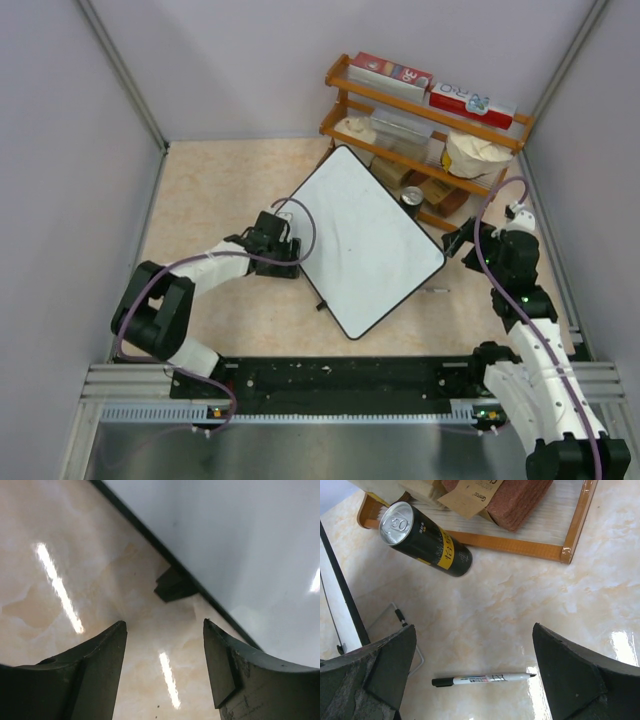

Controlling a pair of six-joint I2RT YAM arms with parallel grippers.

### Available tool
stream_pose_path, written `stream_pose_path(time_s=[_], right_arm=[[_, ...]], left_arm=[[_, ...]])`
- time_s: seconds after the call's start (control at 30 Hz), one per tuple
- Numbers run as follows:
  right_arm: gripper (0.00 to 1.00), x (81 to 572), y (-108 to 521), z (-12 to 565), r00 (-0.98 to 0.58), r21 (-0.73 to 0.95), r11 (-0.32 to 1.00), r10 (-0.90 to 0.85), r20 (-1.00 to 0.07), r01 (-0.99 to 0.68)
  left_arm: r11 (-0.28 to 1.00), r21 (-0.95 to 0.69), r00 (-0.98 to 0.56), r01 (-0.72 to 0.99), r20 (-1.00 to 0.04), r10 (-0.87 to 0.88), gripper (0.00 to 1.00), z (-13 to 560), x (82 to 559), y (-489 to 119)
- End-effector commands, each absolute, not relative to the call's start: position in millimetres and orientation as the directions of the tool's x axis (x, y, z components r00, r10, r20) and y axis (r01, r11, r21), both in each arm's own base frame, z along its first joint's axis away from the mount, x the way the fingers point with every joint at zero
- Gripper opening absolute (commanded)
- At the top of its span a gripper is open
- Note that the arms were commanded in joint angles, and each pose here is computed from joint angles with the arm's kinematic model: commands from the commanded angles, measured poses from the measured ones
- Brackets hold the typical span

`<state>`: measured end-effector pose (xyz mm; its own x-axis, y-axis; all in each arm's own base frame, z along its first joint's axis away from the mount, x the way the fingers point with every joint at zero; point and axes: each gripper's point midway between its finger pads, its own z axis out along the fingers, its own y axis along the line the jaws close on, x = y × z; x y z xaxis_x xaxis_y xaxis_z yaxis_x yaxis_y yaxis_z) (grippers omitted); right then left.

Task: Write a sentence on the whiteboard
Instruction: Adjust the whiteboard at the center of the board.

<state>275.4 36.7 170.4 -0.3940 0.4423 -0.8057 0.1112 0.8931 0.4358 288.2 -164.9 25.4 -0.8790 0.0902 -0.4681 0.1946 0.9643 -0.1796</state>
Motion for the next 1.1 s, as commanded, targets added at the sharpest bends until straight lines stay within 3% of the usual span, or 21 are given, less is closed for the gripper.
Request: stream_pose_path(time_s=[0.0, 0.13, 0.23, 0.3, 0.37, 0.4, 0.43, 0.6, 0.7, 0.87, 1.07], right_arm=[[0.96, 273.4, 37.1, 175.8, -0.386, 0.437, 0.895, 0.435, -0.813, 0.089], [0.96, 272.1, 38.0, 177.2, -0.387, 0.438, 0.895, 0.435, -0.813, 0.084], [0.96, 272.3, 35.3, 177.9, -0.381, 0.439, 0.893, 0.442, -0.812, 0.100], [0.96, 272.4, 35.4, 180.9, -0.377, 0.440, 0.892, 0.444, -0.813, 0.100], [0.96, 273.0, 35.5, 185.2, -0.372, 0.441, 0.892, 0.444, -0.815, 0.097], [0.97, 273.1, 34.8, 186.7, -0.371, 0.440, 0.892, 0.443, -0.816, 0.098], [0.97, 273.5, 35.8, 189.4, -0.370, 0.439, 0.894, 0.440, -0.819, 0.091], [0.98, 274.0, 36.2, 193.2, -0.370, 0.431, 0.899, 0.428, -0.824, 0.081], [0.99, 273.6, 36.4, 194.8, -0.368, 0.431, 0.899, 0.428, -0.825, 0.079], [0.99, 273.5, 37.1, 195.4, -0.371, 0.428, 0.901, 0.422, -0.827, 0.071], [0.99, 273.1, 37.2, 200.4, -0.370, 0.415, 0.908, 0.406, -0.835, 0.059]], left_arm=[[0.962, -0.223, -0.852, 0.156, -0.523, 0.017, 0.68, 40.8, 268.2, -157.5], [0.925, -0.322, -0.819, 0.202, -0.573, -0.021, 0.66, 55.8, 248.9, -169.1], [0.912, -0.342, -0.812, 0.228, -0.583, -0.016, 0.50, 60.2, 236.3, -177.4], [0.891, -0.363, -0.802, 0.271, -0.597, 0.000, 0.45, 62.7, 227.0, -188.5], [0.861, -0.381, -0.783, 0.338, -0.621, 0.033, 0.49, 63.4, 213.2, -200.2], [0.841, -0.391, -0.771, 0.374, -0.636, 0.048, 0.61, 64.6, 208.1, -206.0], [0.815, -0.404, -0.738, 0.417, -0.674, 0.043, 0.66, 72.1, 209.0, -214.7], [0.753, -0.387, -0.658, 0.533, -0.749, 0.080, 0.74, 82.0, 195.4, -231.5], [0.744, -0.356, -0.631, 0.565, -0.767, 0.113, 0.72, 80.1, 194.6, -236.6], [0.776, -0.227, -0.591, 0.588, -0.776, 0.221, 0.59, 62.1, 195.2, -245.4], [0.787, -0.215, -0.606, 0.577, -0.759, 0.237, 0.56, 43.5, 189.9, -244.6]])
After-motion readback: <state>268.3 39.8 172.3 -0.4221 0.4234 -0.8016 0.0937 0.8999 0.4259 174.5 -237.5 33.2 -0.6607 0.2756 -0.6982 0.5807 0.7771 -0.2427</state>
